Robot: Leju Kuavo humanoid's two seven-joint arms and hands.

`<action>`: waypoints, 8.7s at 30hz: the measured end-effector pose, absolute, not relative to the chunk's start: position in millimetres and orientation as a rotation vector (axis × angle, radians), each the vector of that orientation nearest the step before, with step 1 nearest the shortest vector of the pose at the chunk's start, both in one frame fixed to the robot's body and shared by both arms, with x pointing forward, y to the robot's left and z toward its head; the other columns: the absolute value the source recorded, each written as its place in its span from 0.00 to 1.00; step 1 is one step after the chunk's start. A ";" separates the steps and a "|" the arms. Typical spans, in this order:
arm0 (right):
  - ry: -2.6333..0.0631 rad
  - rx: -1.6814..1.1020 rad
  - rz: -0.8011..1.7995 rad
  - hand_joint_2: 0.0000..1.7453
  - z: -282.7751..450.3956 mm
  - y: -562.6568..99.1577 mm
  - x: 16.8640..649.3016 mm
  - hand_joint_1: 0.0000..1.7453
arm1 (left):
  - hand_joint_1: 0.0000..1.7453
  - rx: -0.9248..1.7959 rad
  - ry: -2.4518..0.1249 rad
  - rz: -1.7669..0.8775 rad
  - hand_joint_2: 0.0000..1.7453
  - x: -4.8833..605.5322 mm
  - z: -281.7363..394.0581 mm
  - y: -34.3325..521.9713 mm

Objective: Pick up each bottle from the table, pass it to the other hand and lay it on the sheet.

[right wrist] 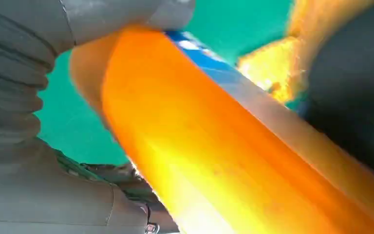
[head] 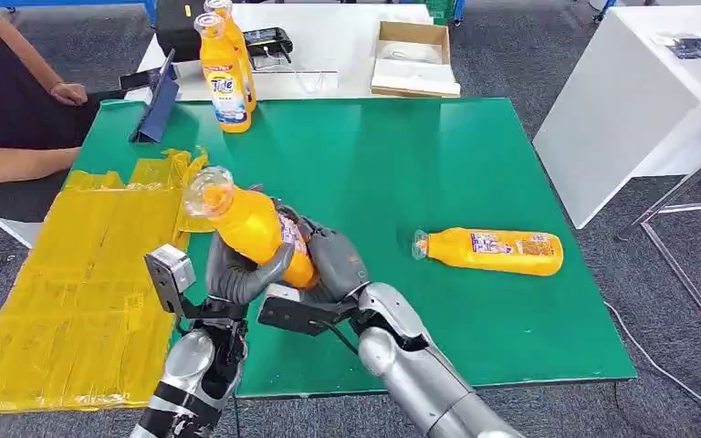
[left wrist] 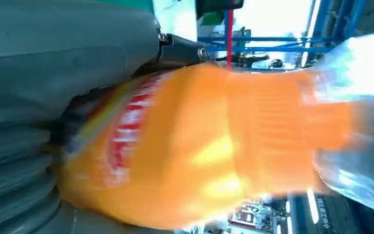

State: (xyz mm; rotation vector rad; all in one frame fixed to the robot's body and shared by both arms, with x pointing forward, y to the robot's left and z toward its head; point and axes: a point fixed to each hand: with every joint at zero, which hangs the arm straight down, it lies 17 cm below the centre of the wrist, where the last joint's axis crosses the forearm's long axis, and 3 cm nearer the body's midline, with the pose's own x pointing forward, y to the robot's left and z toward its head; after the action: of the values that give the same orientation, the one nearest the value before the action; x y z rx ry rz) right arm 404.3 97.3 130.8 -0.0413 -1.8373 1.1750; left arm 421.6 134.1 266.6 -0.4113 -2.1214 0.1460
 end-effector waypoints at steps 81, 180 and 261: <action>-1.551 -0.484 1.157 1.00 87.7 -285.9 459.7 0.00 | 0.00 0.796 -1.526 -1.226 1.00 520.7 42.3 220.5; -1.101 -0.673 1.254 1.00 49.2 -346.5 560.8 0.00 | 0.00 -0.294 -2.039 -0.167 0.00 496.5 261.5 201.1; -1.883 0.381 0.589 1.00 198.0 51.9 434.4 1.00 | 0.00 -0.596 -1.976 -0.108 1.00 459.9 266.0 91.4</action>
State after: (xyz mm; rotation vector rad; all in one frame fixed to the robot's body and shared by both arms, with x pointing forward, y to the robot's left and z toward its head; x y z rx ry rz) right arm 434.4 51.9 198.0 0.3806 -1.8826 0.5893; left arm 459.9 91.4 266.0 -0.5957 -1.9764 -0.1078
